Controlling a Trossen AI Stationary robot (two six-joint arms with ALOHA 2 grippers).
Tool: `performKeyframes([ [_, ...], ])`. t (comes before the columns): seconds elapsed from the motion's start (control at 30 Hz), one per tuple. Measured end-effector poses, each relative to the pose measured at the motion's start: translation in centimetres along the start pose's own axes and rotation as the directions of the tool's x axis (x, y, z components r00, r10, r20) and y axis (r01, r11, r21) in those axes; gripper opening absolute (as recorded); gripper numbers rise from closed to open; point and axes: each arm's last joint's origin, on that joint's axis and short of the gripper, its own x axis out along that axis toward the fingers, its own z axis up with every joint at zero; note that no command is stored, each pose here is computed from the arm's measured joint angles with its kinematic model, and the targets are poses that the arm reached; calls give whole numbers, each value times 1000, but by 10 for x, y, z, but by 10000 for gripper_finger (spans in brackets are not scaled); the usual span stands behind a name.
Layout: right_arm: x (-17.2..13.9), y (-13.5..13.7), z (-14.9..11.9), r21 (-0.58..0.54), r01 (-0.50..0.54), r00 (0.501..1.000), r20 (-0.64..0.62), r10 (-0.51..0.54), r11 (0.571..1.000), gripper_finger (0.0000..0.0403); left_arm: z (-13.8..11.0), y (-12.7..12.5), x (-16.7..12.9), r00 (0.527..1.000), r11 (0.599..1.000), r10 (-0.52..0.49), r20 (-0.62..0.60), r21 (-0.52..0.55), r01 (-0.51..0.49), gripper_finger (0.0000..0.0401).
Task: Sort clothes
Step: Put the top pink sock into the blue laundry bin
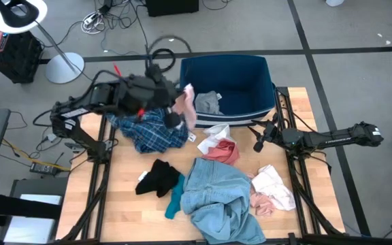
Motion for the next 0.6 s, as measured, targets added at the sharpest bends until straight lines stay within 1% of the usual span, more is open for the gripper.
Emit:
performKeyframes([
  [0.2,0,0,0,0,0,1000,0,0,1000,148,7,23,22,996,998,4,94,-63,2,0],
  [0.33,0,0,0,0,0,1000,0,0,1000,148,9,36,37,986,994,-40,161,-95,55,0],
  [0.43,0,0,0,-2,-1,1000,-2,1,1000,148,8,43,55,978,988,-86,189,-109,108,0],
  [0.6,0,0,0,-1,0,1000,-1,0,1000,148,-3,47,93,982,982,-116,149,-130,135,0],
])
